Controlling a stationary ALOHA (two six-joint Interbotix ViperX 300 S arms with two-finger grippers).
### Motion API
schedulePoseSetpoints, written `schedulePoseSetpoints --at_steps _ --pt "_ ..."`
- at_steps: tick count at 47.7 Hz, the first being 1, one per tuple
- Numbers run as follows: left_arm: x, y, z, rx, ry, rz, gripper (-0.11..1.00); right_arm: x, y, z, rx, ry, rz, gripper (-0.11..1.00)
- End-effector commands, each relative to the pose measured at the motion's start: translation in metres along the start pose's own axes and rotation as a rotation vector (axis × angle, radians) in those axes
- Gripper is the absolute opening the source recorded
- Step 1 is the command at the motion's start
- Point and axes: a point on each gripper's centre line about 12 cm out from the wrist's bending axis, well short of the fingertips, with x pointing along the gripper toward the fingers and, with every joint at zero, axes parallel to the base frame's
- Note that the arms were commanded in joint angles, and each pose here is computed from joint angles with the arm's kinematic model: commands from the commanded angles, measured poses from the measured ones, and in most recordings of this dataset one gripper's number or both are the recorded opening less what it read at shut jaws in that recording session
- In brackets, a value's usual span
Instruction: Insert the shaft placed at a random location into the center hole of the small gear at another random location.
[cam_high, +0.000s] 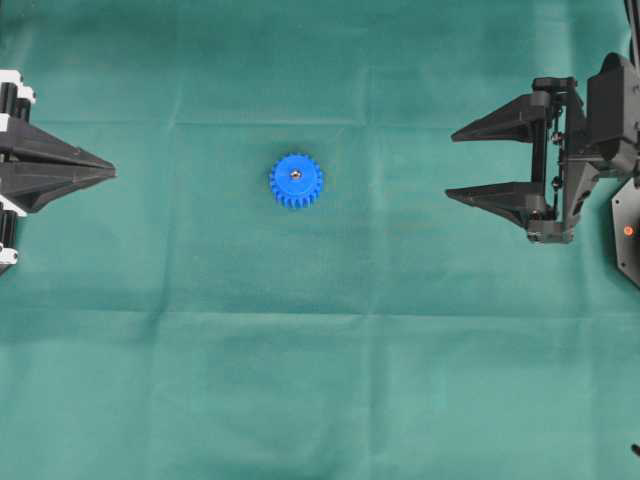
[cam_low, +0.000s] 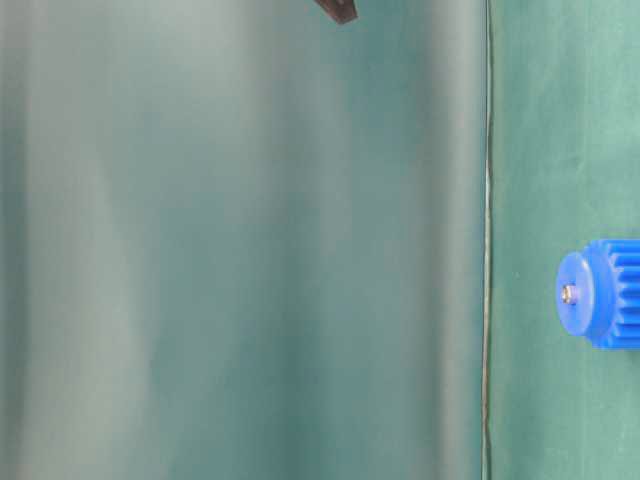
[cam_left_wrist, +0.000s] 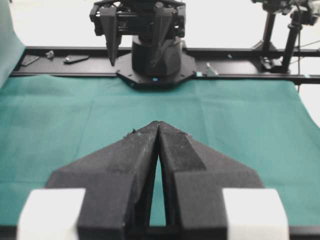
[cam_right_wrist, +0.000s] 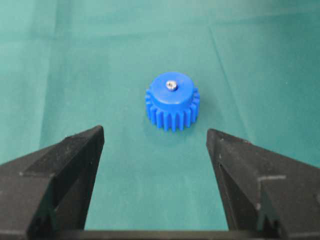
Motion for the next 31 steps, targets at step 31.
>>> schedulePoseSetpoints --at_steps 31 --pt "0.0018 -0.0007 0.0064 0.001 -0.015 -0.004 0.0 0.0008 0.0006 0.0049 -0.01 -0.012 0.002 0.82"
